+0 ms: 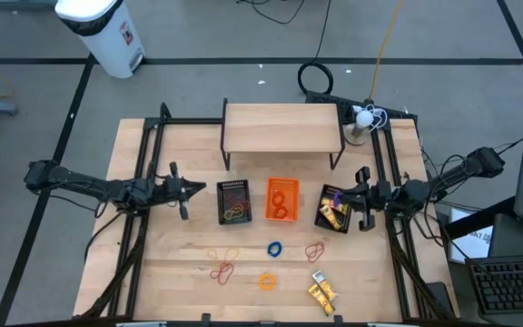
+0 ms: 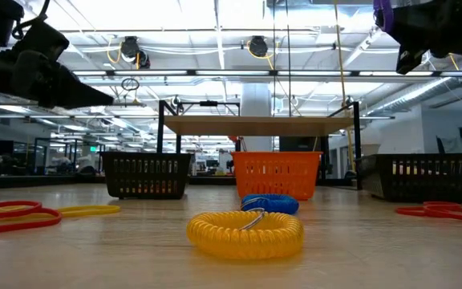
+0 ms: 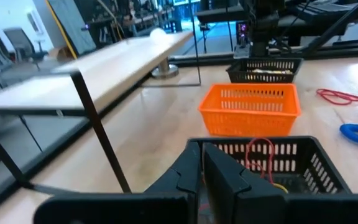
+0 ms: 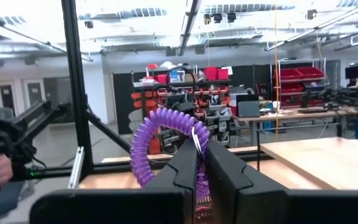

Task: Pick & Place Office Desk Supplies
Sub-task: Put the purple spring rubber band into the orange bin

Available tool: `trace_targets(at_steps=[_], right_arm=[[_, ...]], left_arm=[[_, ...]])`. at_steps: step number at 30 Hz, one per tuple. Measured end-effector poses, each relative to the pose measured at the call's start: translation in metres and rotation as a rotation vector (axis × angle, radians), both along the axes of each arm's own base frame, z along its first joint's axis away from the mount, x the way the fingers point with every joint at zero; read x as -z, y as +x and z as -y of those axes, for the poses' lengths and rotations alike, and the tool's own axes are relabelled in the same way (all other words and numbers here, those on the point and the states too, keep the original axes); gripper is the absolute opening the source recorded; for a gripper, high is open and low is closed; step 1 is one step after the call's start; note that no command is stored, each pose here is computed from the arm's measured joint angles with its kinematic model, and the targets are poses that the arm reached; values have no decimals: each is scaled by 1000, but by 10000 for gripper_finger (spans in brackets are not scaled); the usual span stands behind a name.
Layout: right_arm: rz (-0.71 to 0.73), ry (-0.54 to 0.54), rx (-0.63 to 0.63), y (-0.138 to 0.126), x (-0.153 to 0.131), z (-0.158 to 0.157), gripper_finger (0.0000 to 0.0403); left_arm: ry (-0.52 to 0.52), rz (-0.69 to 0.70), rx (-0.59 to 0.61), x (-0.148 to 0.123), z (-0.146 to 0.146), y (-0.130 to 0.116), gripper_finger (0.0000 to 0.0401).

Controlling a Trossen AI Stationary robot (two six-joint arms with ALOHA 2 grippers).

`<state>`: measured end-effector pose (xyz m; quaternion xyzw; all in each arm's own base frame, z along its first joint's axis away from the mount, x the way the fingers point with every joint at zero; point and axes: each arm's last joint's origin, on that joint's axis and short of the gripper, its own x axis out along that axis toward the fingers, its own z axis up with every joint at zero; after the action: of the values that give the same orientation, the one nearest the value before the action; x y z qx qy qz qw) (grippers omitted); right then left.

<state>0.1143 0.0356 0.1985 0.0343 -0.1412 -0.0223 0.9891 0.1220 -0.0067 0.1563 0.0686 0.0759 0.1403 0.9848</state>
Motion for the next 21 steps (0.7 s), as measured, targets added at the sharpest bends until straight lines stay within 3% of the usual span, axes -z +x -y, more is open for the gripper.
trace_targets(at_steps=[4, 10, 18, 21], right_arm=[[-9, -37, 13, 0, 1, 0, 10], [-60, -36, 19, 3, 6, -1, 10], [-168, -17, 41, 9, 18, -3, 10], [-200, -45, 47, 12, 22, -3, 10]], left_arm=[[50, 33, 6, -5, 0, 1, 24], [33, 74, 4, -8, 0, 1, 24], [-191, 87, -3, -3, 1, 1, 24], [-222, 67, -10, 0, 1, 0, 24]])
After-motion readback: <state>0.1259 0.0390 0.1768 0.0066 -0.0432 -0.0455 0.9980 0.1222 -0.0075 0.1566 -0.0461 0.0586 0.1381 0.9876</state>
